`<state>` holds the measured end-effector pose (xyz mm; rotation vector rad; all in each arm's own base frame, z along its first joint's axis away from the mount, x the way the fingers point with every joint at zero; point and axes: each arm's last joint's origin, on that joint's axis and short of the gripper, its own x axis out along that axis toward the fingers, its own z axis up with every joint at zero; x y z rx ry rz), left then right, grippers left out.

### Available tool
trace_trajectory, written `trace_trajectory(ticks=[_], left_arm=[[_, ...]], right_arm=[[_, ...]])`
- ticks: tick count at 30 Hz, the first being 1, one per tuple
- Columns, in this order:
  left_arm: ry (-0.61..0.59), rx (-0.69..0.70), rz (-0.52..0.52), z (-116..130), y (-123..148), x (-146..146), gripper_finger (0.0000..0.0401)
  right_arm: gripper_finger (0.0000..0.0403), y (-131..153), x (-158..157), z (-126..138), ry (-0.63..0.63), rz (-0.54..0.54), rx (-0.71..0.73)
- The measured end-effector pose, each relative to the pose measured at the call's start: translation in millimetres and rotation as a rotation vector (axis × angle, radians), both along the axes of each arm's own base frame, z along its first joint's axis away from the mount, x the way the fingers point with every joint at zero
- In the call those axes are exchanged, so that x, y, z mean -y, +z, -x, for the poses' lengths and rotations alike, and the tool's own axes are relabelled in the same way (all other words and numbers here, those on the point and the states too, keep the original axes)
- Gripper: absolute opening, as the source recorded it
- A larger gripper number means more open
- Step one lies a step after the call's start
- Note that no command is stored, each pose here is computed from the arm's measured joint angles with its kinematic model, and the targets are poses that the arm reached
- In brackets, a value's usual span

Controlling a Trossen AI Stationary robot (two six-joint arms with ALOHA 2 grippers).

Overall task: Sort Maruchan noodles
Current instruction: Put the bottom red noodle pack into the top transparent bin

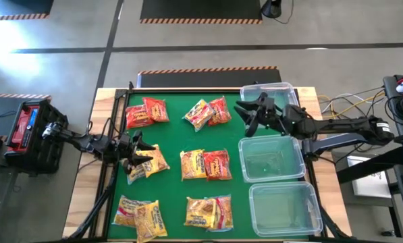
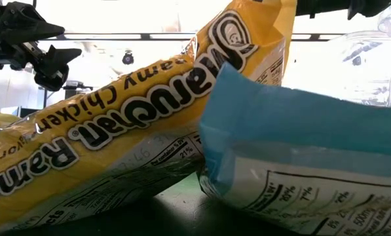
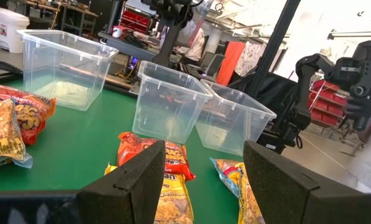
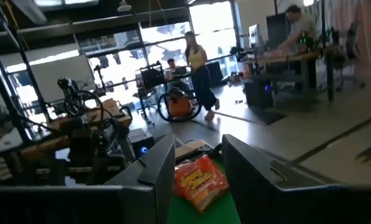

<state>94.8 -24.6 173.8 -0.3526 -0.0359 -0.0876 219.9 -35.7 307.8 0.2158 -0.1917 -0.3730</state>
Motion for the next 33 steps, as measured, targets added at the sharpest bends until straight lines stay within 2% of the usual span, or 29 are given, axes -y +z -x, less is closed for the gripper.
trace_trajectory(ticks=[5, 8, 11, 14, 19, 23, 29, 33], left_arm=[[0.000, 0.000, 0.000, 0, 0, 0, 0.0201], [0.000, 0.000, 0.000, 0, 0, 0, 0.0201], [0.000, 0.000, 0.000, 0, 0, 0, 0.0201], [0.000, 0.000, 0.000, 0, 0, 0, 0.0201], [0.000, 0.000, 0.000, 0, 0, 0, 0.0201], [0.000, 0.000, 0.000, 0, 0, 0, 0.0201], [0.000, 0.000, 0.000, 0, 0, 0, 0.0201], [0.000, 0.000, 0.000, 0, 0, 0, 0.0201]], right_arm=[[0.0123, -1, 1, -10, 0.023, -0.045, 0.082], [0.0123, -2, -1, -14, 0.119, -0.169, 0.150], [0.0123, -5, -3, -18, 0.226, -0.295, 0.160], [0.0123, -8, -5, -20, 0.325, -0.378, 0.149], [0.0123, -13, -9, -24, 0.408, -0.493, 0.136], [0.0123, -13, -17, -31, 0.442, -0.512, 0.116], [0.0123, 12, -29, -53, 0.542, -0.390, 0.099], [0.0123, 21, -29, -67, 0.551, -0.375, -0.032]])
